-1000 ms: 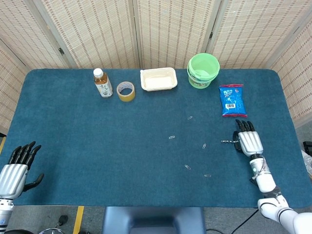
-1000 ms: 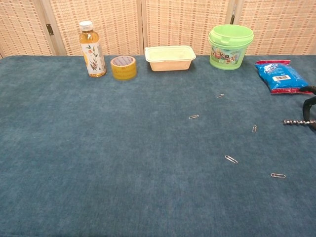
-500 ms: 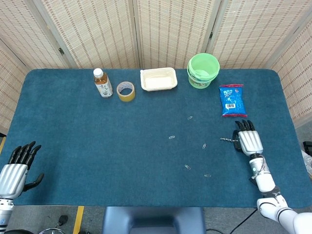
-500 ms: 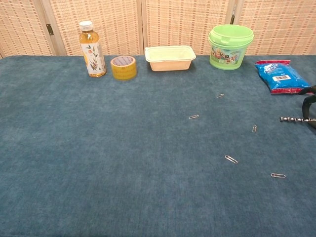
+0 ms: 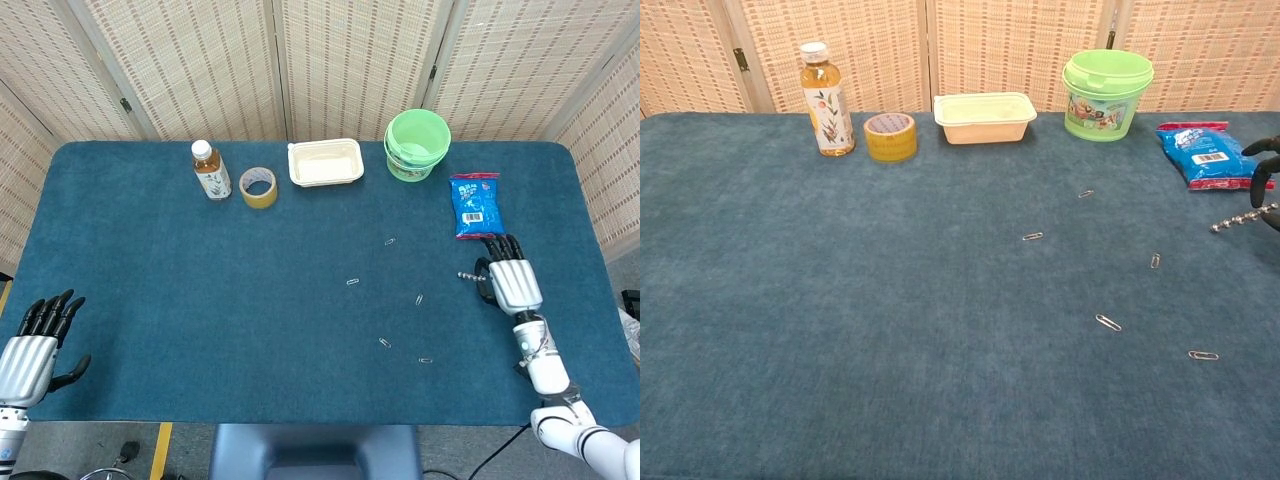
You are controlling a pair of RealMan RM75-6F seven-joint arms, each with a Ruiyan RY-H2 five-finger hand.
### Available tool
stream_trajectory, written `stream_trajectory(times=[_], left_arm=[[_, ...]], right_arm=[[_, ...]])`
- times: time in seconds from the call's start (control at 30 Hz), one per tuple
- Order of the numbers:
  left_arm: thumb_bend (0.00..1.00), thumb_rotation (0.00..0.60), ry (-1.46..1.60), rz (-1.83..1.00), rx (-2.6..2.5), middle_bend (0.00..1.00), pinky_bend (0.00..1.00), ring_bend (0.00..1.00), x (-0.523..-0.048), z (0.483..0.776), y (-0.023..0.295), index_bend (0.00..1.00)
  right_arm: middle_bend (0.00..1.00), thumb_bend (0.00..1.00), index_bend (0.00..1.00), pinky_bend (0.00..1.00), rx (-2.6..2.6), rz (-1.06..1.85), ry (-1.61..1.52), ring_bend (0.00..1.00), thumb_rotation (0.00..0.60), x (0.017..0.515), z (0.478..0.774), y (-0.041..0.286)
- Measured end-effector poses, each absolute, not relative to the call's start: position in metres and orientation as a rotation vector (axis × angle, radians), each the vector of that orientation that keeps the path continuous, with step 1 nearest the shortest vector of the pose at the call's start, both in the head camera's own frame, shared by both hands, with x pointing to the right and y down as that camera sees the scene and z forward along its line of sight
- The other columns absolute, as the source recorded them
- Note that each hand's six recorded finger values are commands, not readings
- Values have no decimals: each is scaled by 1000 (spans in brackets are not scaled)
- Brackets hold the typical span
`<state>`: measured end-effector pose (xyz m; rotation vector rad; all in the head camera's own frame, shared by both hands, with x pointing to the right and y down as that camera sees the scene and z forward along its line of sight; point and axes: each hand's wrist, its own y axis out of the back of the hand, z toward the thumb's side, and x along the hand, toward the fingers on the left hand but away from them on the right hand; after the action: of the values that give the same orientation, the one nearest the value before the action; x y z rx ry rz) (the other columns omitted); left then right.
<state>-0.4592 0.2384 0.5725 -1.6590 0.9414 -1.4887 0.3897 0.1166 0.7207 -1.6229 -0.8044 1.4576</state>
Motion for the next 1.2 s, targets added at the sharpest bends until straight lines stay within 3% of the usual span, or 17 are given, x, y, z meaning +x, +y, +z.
stream_trajectory(times=[0.5, 1.2], left_arm=[[374, 600, 945, -1492, -1658, 38, 53, 66, -460, 573, 238, 0], [374, 600, 1001, -1520, -1665, 38, 49, 65, -473, 572, 231, 0]], right_arm=[[152, 447, 809, 0, -1617, 1368, -783, 7, 600, 367, 699, 117], [152, 447, 809, 0, -1709, 1276, -676, 6, 600, 312, 696, 141]])
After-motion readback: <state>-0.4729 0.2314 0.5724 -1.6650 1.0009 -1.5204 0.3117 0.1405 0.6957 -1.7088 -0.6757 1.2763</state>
